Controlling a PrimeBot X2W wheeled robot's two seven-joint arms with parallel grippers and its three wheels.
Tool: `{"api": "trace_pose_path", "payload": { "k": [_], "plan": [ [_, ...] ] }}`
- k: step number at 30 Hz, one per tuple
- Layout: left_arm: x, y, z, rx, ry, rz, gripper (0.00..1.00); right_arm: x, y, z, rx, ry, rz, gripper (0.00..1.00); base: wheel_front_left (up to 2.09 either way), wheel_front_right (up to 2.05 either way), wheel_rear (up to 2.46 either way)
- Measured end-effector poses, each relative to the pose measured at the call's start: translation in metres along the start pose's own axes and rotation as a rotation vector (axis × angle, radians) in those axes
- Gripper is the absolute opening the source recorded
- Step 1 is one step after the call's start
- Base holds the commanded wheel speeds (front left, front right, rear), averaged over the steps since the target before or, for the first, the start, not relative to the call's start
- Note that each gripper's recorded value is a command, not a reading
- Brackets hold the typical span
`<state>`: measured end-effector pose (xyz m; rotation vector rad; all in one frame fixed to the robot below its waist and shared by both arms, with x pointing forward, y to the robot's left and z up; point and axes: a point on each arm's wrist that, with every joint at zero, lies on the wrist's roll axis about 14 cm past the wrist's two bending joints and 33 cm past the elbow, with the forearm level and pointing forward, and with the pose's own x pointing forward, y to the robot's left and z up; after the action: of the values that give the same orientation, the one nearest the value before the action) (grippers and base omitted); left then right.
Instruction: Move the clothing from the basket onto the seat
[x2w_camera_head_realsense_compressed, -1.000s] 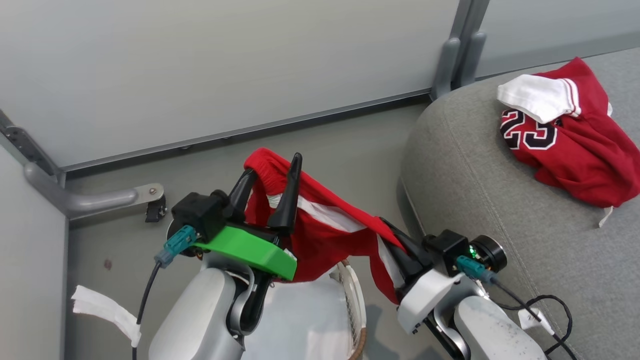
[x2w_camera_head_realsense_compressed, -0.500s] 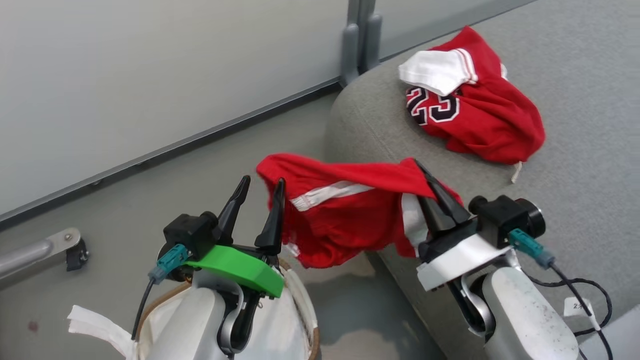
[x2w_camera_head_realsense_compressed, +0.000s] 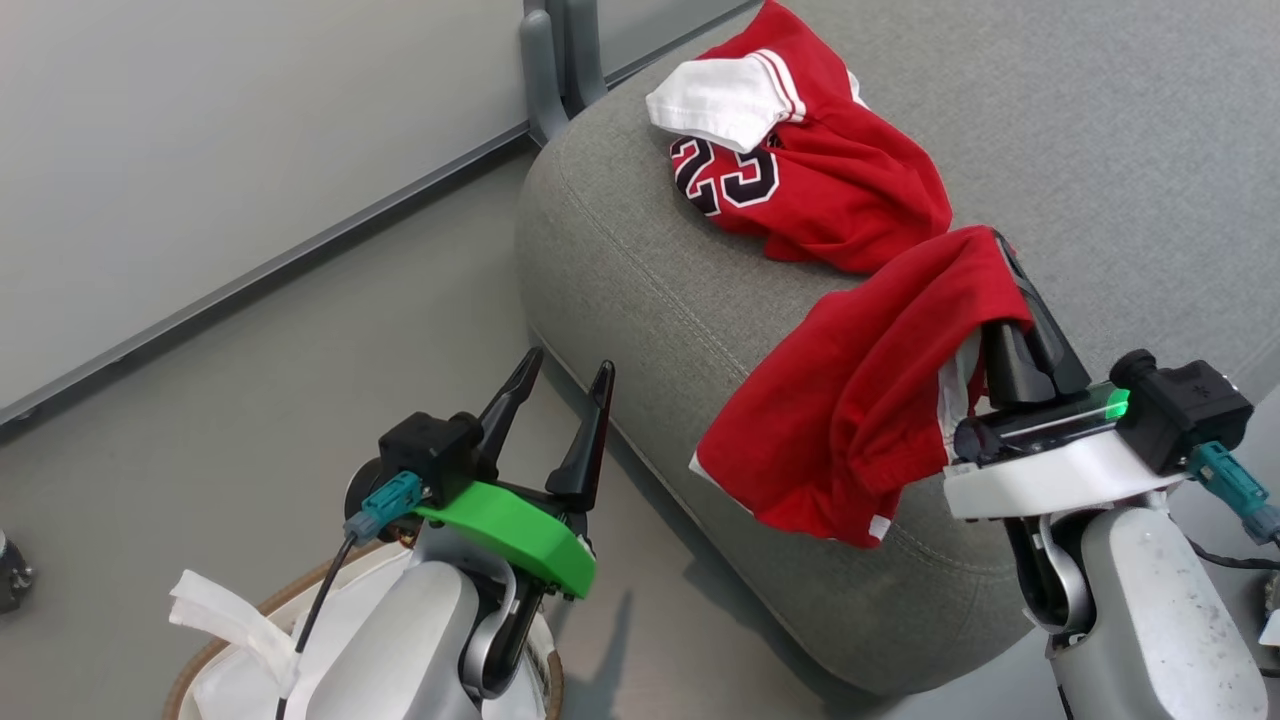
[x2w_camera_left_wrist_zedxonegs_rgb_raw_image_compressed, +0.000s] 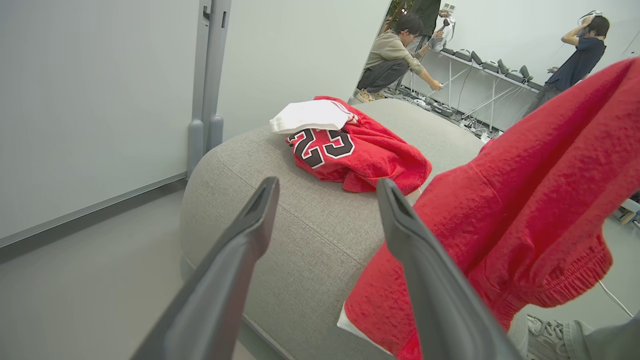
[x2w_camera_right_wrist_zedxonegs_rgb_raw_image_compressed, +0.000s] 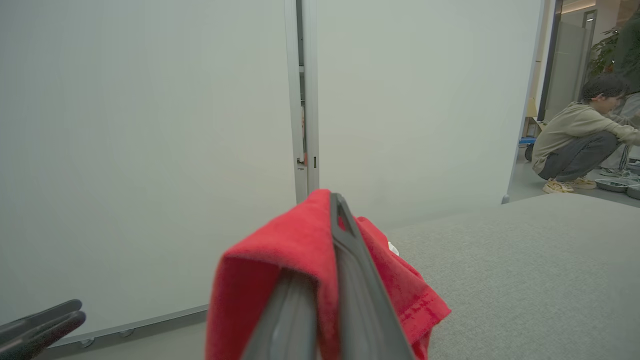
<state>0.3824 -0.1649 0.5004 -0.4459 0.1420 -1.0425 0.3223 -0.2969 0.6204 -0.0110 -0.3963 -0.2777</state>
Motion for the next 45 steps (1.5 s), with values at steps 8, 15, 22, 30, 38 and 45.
{"api": "trace_pose_path", "payload": {
  "k": [8,15,22,30,38,45],
  "plan": [
    [0.005,0.009,-0.007,-0.024,0.011,-0.019,1.00,0.017,-0.001,0.020,-0.109,-0.063,0.014,0.00,0.17,0.17,0.17],
    [0.004,0.032,-0.016,-0.028,0.023,-0.010,1.00,0.083,0.009,0.080,-0.340,-0.247,0.148,0.00,0.01,0.01,0.01],
    [0.003,0.065,-0.027,-0.030,0.031,0.009,1.00,0.157,0.022,0.120,-0.617,-0.359,0.228,0.00,0.00,0.00,0.00],
    [0.003,0.086,-0.043,-0.044,0.047,-0.001,1.00,0.222,0.002,0.075,-0.771,-0.235,0.174,0.00,0.00,0.00,0.00],
    [-0.008,0.113,-0.051,-0.056,0.055,0.042,1.00,0.223,-0.054,-0.048,-0.756,0.092,0.048,0.00,0.00,0.00,0.00],
    [-0.022,0.133,-0.066,-0.085,0.083,0.098,1.00,0.157,-0.084,-0.173,-0.668,0.450,0.001,0.00,0.00,0.00,0.00]
  ]
}}
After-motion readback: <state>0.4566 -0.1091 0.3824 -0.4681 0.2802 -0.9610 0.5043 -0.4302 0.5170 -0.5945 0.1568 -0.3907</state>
